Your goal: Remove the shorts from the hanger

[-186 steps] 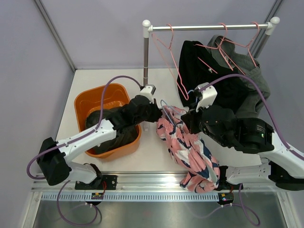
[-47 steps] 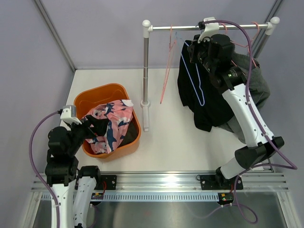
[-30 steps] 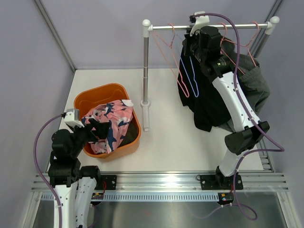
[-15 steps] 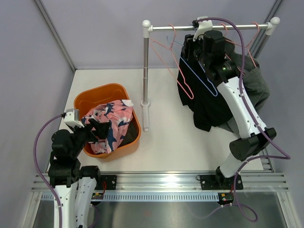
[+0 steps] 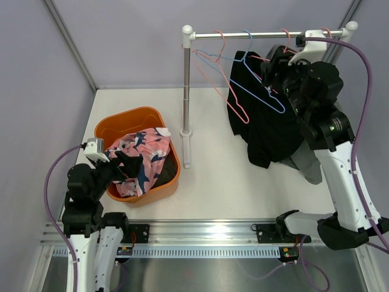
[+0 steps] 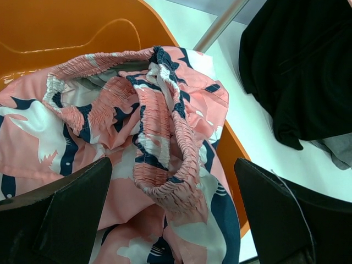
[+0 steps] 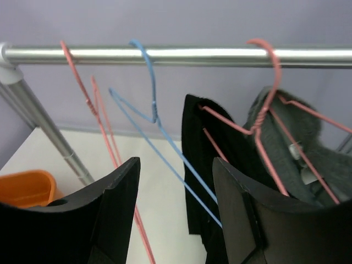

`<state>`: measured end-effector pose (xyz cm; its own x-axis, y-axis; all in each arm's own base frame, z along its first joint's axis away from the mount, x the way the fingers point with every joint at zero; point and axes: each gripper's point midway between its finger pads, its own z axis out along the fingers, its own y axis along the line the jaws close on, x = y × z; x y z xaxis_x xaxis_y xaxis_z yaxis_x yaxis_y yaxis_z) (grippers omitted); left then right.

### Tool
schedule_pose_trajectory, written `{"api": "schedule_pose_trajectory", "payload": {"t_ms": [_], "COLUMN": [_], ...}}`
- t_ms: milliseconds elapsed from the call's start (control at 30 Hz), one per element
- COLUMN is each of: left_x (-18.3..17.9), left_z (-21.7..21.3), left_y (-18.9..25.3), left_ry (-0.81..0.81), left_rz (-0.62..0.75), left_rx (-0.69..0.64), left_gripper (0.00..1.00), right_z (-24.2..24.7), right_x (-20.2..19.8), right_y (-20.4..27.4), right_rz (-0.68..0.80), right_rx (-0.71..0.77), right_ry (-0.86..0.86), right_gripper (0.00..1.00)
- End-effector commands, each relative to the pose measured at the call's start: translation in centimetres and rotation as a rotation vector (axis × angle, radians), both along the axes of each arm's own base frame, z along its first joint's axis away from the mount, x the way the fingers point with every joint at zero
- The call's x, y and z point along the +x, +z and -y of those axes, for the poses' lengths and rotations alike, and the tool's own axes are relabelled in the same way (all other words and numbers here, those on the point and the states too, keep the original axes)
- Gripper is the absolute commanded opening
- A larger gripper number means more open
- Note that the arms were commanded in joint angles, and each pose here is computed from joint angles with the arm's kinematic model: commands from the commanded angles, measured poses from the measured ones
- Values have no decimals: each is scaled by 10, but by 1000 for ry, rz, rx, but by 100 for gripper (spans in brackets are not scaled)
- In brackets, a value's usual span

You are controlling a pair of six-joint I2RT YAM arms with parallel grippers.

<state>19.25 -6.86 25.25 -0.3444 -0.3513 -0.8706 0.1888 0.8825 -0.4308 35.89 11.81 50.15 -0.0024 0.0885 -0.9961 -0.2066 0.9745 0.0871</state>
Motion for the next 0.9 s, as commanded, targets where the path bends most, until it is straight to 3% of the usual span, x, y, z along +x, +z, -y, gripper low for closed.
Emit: {"api": "schedule_pose_trajectory", "payload": {"t_ms": [0,467,867], "left_x": [6,9,8], "left_z": [4,-2,0], "left_y": [10,14,14], "left_ry": [-34,8,-4], "left_rz": [33,94,95], "left_rx": [9,42,44], "left_gripper": [99,99,99], "right_z": [33,81,63], "right_x": [12,88,132], "right_y": [7,-36,-64], "right_rz": [51,-10,-74], "right_rx": [11,103,111], "right_ry": [-180,-266,-169], "right_gripper": [64,68,66]}}
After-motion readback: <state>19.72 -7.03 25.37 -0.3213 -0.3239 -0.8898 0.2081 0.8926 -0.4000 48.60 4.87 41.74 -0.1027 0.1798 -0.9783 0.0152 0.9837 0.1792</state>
